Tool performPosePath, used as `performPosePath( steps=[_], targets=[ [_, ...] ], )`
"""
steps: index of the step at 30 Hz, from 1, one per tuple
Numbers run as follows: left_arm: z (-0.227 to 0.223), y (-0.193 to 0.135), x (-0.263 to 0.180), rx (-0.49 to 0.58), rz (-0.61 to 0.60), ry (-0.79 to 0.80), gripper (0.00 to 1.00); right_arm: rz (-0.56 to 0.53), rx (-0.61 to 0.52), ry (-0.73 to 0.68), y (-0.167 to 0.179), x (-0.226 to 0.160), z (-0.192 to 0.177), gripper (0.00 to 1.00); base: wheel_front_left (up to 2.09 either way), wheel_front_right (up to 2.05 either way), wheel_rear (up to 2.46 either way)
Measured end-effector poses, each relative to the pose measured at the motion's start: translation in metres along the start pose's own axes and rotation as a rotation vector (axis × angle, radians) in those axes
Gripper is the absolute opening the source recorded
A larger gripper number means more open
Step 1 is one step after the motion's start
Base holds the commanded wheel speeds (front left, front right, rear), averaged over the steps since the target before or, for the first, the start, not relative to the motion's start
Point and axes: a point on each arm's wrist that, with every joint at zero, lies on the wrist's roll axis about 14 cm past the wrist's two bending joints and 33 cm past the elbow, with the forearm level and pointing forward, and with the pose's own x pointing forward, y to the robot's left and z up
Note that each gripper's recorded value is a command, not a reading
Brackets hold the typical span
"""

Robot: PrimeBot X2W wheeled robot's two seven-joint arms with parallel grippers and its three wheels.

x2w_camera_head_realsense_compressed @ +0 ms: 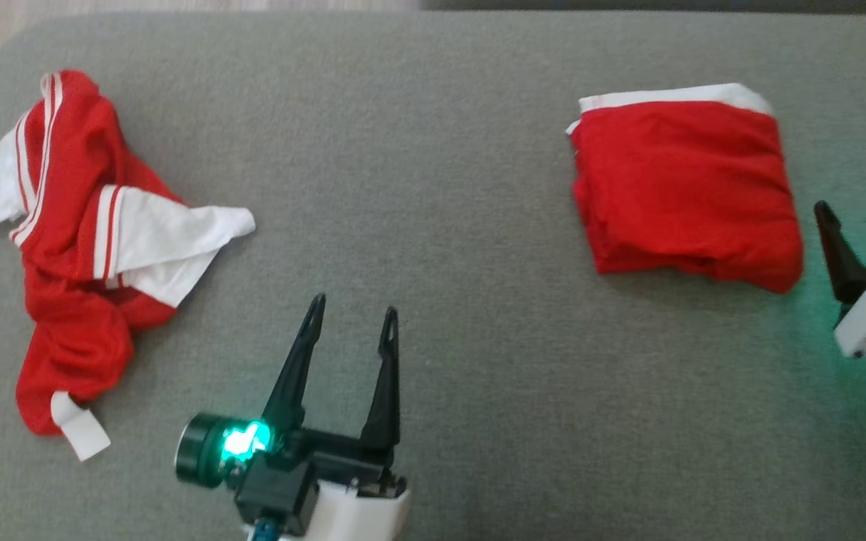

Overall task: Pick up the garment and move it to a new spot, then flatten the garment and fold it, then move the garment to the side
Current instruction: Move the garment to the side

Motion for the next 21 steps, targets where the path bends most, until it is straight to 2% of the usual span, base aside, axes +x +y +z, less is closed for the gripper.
performPosePath(
  steps=[4,9,10,11,12,13,17,21],
  targets=[
    [0.005,-0.001,0.011,0.007,0.005,-0.021,1.00,0.020,0.060,0.136,-0.004,0.018,-0.016,1.00,0.00,0.00,0.00],
    [0.004,0.002,0.016,0.013,0.018,-0.021,1.00,0.066,0.130,0.216,0.011,0.037,-0.031,1.00,0.00,0.00,0.00],
    [0.003,0.002,0.016,0.013,0.021,-0.017,1.00,0.079,0.137,0.244,0.015,0.039,-0.037,0.90,0.00,0.00,0.00],
    [0.002,0.004,0.016,0.015,0.029,-0.014,1.00,0.093,0.146,0.270,0.020,0.039,-0.043,0.65,0.00,0.00,0.00],
    [0.001,0.005,0.016,0.016,0.033,-0.011,1.00,0.105,0.162,0.287,0.025,0.040,-0.048,0.30,0.00,0.00,0.00],
    [0.000,0.006,0.017,0.016,0.040,-0.009,1.00,0.118,0.179,0.289,0.028,0.043,-0.048,0.00,0.00,0.00,0.00],
    [0.002,0.001,0.026,0.033,0.028,-0.028,1.00,0.091,0.155,0.241,0.015,0.048,-0.039,0.00,0.00,0.00,0.00],
    [0.003,-0.010,0.040,0.034,-0.013,-0.049,1.00,0.016,0.087,0.222,-0.025,0.039,-0.034,0.00,0.00,0.00,0.00]
  ],
)
